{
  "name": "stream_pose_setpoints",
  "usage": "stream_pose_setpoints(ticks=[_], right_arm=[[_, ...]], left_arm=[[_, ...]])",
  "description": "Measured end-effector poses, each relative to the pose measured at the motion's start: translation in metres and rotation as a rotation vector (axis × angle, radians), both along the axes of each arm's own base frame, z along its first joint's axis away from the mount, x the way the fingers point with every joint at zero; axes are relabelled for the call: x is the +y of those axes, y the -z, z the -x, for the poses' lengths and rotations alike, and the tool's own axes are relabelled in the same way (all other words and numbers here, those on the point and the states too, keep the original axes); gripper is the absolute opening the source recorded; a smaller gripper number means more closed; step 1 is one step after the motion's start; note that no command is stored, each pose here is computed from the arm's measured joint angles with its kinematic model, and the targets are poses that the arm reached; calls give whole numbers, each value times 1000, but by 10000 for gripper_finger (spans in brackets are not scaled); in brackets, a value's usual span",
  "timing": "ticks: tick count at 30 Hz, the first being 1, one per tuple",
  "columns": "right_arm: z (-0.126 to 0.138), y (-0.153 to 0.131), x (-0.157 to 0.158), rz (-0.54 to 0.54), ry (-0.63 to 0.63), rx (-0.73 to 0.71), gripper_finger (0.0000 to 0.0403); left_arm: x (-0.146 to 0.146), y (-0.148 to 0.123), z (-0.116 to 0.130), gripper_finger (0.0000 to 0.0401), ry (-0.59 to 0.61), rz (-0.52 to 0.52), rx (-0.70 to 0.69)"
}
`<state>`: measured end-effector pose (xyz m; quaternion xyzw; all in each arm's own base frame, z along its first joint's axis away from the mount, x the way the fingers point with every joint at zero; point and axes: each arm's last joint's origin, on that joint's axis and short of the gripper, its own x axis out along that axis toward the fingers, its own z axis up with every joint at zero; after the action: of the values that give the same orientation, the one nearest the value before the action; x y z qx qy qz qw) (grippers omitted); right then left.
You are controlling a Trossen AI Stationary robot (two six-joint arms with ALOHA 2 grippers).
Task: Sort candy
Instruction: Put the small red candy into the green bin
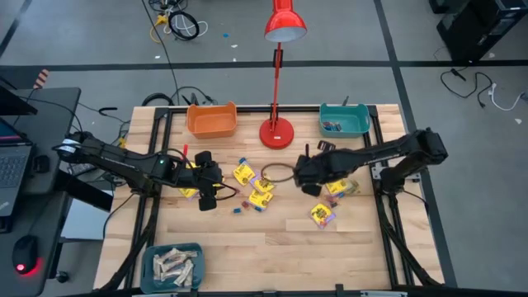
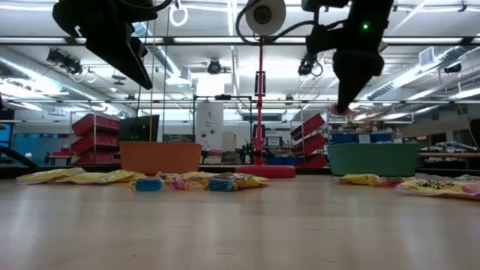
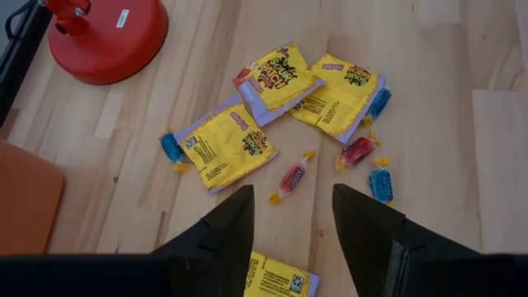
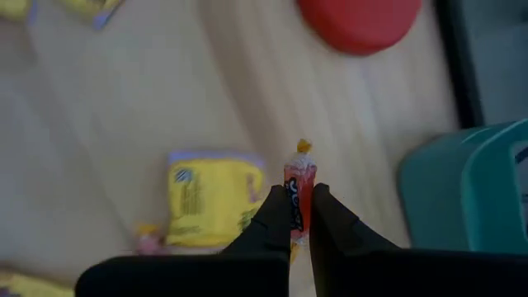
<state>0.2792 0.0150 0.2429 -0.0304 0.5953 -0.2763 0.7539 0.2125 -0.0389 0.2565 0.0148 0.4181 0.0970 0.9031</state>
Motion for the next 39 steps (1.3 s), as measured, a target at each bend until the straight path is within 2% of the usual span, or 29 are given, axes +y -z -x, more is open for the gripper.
stream_pose_setpoints(ticks=[10, 17, 25, 35, 39], right_arm=[[21, -43, -46, 18, 166, -242, 12], [41, -61, -76, 39, 291, -319, 12], [59, -66, -113, 60, 443, -332, 12], [78, -65, -150, -19, 587, -354, 12], [88, -59, -165, -18, 646, -344, 12]], left_arm=[[0, 0, 0, 168, 0, 0, 0], [0, 0, 0, 168, 0, 0, 0], [0, 0, 0, 168, 0, 0, 0], [0, 0, 0, 168, 0, 0, 0], [0, 0, 0, 168, 0, 0, 0]])
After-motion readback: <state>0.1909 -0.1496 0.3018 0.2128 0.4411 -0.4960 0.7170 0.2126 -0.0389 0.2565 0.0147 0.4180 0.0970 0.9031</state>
